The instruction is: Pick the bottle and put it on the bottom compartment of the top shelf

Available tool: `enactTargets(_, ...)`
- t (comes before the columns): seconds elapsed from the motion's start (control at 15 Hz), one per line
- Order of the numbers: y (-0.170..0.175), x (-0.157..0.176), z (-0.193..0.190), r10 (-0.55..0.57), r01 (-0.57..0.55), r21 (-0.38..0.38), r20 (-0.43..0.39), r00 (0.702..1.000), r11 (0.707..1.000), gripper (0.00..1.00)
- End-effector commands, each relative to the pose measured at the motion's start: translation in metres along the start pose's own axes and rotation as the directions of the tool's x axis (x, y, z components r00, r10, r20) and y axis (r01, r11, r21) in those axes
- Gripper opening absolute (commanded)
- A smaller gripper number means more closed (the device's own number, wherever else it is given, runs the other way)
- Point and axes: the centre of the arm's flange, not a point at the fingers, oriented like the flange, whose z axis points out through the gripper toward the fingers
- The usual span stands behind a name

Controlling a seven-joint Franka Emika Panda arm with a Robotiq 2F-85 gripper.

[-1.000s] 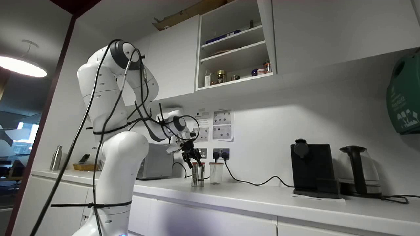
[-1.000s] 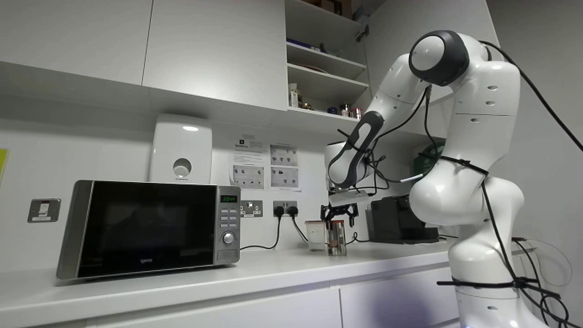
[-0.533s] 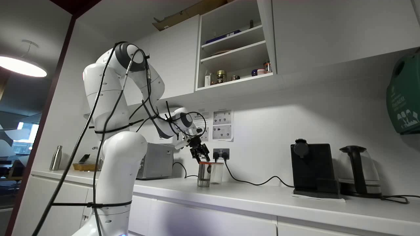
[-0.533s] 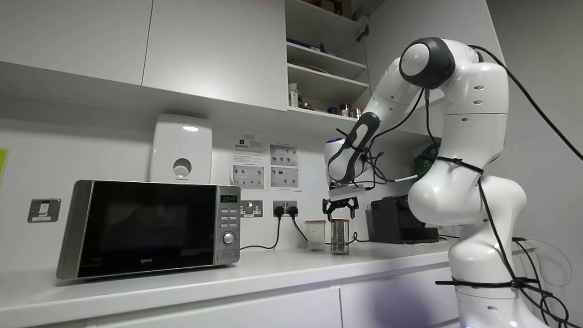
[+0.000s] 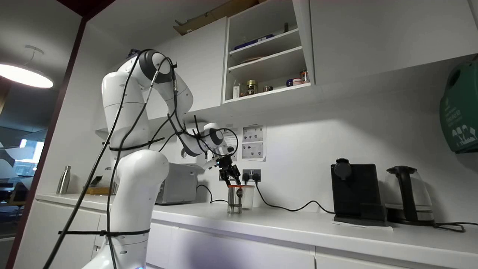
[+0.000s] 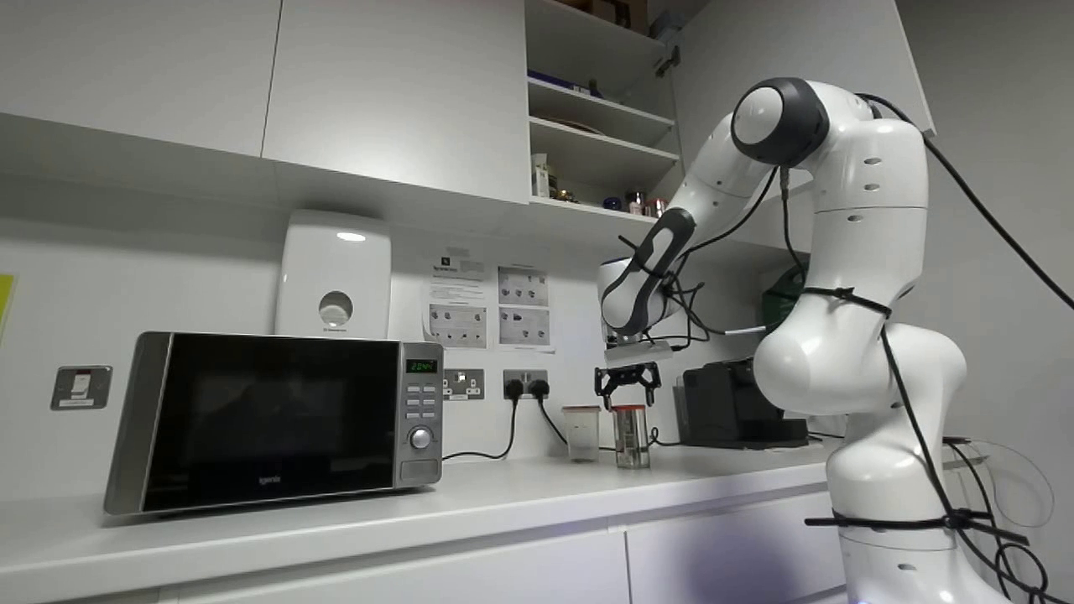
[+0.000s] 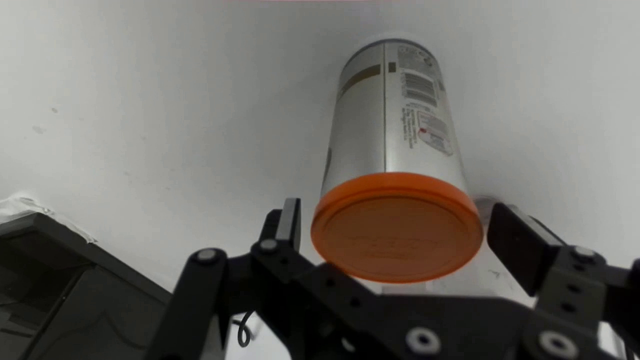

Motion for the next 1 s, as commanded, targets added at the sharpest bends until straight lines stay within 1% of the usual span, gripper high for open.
enactTargets(0.0, -0.01, -0.007, -0.002, -0.04, 0.033, 0.072, 0.096, 0.995, 0.997, 1.0)
enactTargets(0.07, -0.014, -0.011, -0.003, -0.051, 0.041, 0.09, 0.107, 0.993, 0.995, 1.0)
enactTargets(0.2, -0.018, -0.017, -0.007, -0.05, 0.042, 0.092, 0.085, 0.995, 0.995, 1.0)
enactTargets(0.47, -0.014, -0.023, -0.003, -0.023, 0.021, 0.048, 0.03, 0.999, 0.999, 1.0)
enactTargets(0.6, -0.01, -0.03, 0.001, -0.012, 0.011, 0.025, 0.021, 1.0, 1.0, 1.0)
enactTargets(0.8, -0.002, -0.049, 0.015, -0.024, 0.021, 0.026, 0.098, 0.995, 0.999, 1.0)
enactTargets(0.93, 0.001, -0.064, 0.027, -0.027, 0.026, 0.008, 0.123, 0.992, 1.0, 1.0)
